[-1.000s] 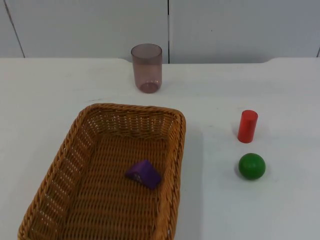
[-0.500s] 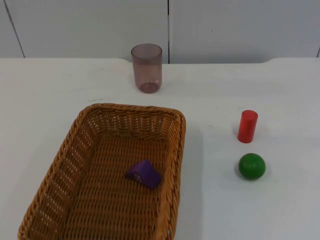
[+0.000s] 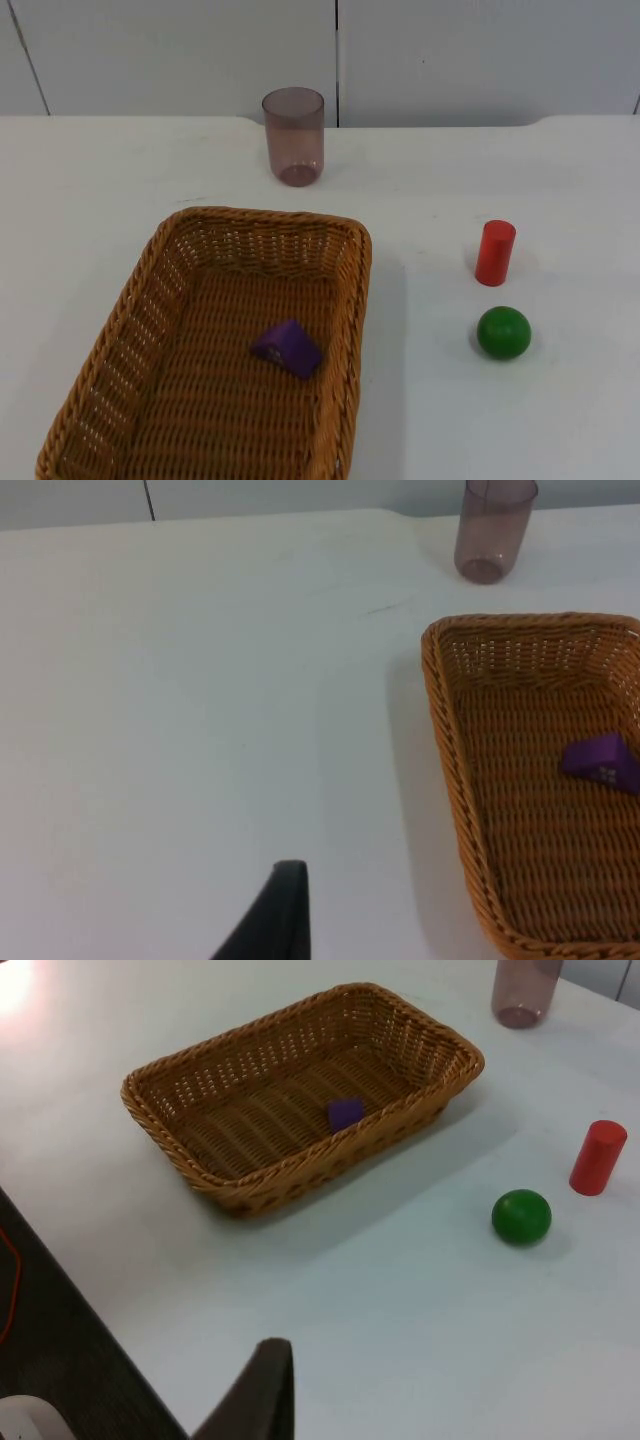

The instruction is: Pick up the basket with the left hand and place the triangular block into the basket with the right hand.

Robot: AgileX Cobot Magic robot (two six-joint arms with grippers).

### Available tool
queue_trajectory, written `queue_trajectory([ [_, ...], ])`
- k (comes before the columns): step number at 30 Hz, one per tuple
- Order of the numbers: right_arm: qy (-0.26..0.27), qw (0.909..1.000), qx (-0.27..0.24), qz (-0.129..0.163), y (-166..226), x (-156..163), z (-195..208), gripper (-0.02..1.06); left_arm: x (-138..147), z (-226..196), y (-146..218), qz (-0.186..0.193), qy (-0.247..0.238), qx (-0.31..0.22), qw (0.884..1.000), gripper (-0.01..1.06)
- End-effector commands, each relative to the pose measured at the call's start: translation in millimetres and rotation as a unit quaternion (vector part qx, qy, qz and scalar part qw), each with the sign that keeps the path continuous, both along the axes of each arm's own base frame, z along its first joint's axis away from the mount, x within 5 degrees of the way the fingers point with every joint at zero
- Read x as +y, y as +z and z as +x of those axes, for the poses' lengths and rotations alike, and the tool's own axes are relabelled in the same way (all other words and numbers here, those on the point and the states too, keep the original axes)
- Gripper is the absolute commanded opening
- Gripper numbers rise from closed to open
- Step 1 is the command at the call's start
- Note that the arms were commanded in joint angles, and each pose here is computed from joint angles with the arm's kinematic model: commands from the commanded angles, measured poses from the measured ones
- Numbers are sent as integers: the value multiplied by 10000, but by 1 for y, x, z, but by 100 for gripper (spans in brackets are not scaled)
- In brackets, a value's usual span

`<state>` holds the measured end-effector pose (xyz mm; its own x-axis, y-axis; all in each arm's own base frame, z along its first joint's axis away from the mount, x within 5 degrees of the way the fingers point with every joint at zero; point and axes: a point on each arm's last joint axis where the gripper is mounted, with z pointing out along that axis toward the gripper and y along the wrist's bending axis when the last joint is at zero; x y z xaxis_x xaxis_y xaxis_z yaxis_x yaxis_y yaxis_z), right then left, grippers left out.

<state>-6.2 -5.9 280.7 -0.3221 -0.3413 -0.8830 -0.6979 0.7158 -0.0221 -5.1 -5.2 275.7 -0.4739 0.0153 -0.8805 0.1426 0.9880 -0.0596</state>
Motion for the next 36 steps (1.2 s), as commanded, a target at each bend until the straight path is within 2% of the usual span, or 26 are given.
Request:
queue_trajectory([
  [1,32,10000,-67,14,-1,1,1,105,1,0,-1,5,61,13,10000,105],
  [9,-66,10000,-59,38,0,1,0,105,1,0,-1,-4,56,4,10000,105],
  [12,-564,9984,-61,35,0,2,0,105,1,0,-1,-4,56,4,10000,105],
  [13,-564,9984,-61,35,0,2,0,105,1,0,-1,-4,56,4,10000,105],
  [16,-1304,9914,-63,31,0,3,-1,105,1,0,-1,-4,56,4,10000,105],
  [17,-1304,9914,-63,31,0,3,-1,105,1,0,-1,-4,56,4,10000,105],
  [21,-2163,9763,-66,25,0,4,-1,105,1,0,-1,-4,56,4,10000,105],
  [23,-2304,9731,-66,24,0,4,-1,105,1,0,-1,-4,56,4,10000,105],
  [25,-2618,9651,-67,22,0,5,-1,105,1,0,-1,-4,56,4,10000,105],
  [31,-2908,9568,-67,20,0,5,-1,105,1,0,-1,-4,56,4,10000,105],
  [36,-2927,9562,-67,20,0,5,-1,105,1,0,-1,-4,56,4,10000,105],
])
